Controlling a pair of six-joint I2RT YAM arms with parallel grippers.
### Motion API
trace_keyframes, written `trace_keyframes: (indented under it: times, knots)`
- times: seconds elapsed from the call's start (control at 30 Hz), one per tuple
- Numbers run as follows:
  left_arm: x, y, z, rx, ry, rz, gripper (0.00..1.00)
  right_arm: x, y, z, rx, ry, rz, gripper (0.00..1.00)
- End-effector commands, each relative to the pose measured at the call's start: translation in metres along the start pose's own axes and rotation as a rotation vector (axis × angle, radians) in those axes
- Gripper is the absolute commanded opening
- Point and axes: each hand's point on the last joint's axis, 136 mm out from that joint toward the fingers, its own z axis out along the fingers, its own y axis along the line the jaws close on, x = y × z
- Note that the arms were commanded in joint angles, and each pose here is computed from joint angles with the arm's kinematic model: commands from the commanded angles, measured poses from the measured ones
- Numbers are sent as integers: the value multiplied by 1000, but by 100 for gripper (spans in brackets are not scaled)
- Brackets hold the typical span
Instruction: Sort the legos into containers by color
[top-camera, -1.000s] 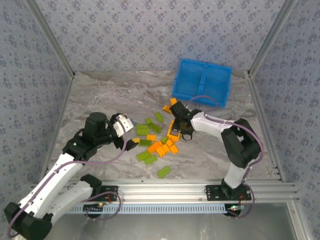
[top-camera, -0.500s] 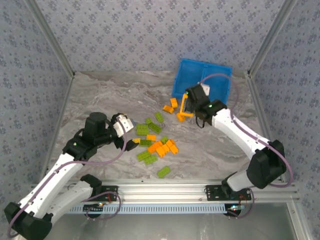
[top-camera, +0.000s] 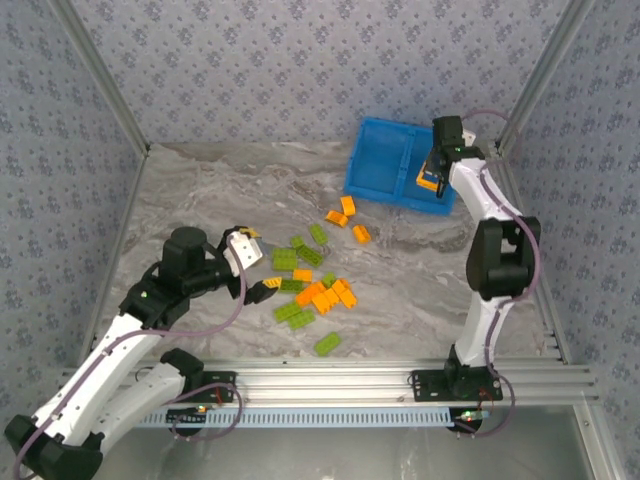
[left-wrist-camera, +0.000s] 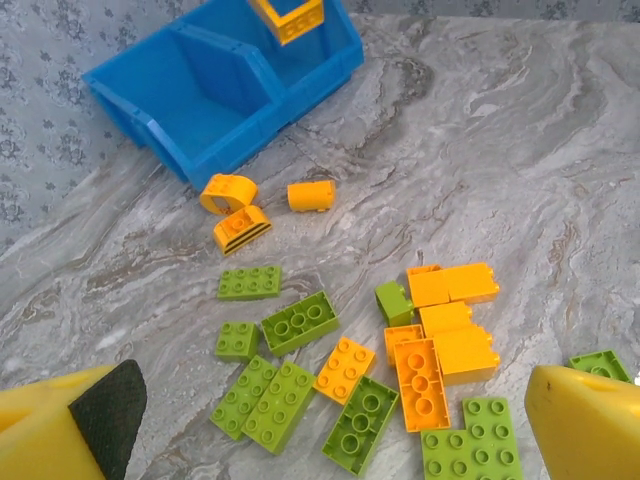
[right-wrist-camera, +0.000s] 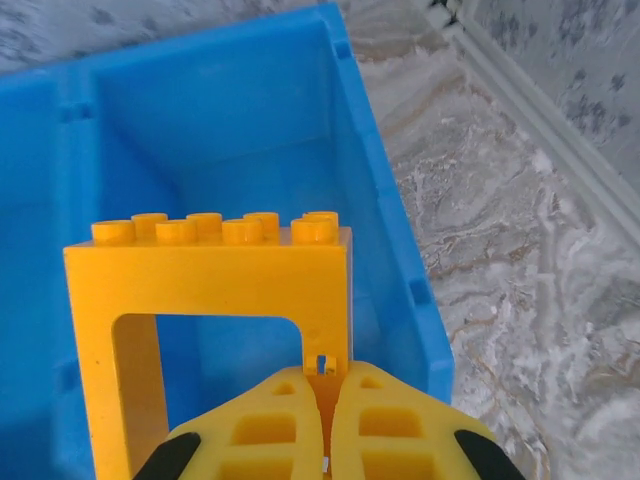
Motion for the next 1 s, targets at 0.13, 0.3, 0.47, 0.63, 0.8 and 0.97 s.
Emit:
trace_keyframes:
  times: [0.13, 0.3, 0.47, 0.63, 0.8, 0.97]
  knots:
    - [-5, -4, -1, 16, -29, 8, 99, -2, 21, 42, -5, 122, -49, 10]
    - [-2, -2, 0, 2, -17, 9, 99, -2, 22, 46, 8, 147, -55, 39]
    - [0, -1, 3, 5, -6, 4, 99, -13, 19, 16, -8, 104, -51, 44]
    - [4, 0, 6, 6, 13, 2, 99, -7, 20, -27, -74, 59, -51, 45]
    - [8, 2, 9, 1, 28, 2, 99, 50, 65, -68, -277, 65, -185, 50]
    - [9, 3, 12, 1, 31, 2, 99, 134, 122, -91, -398, 135, -468, 54]
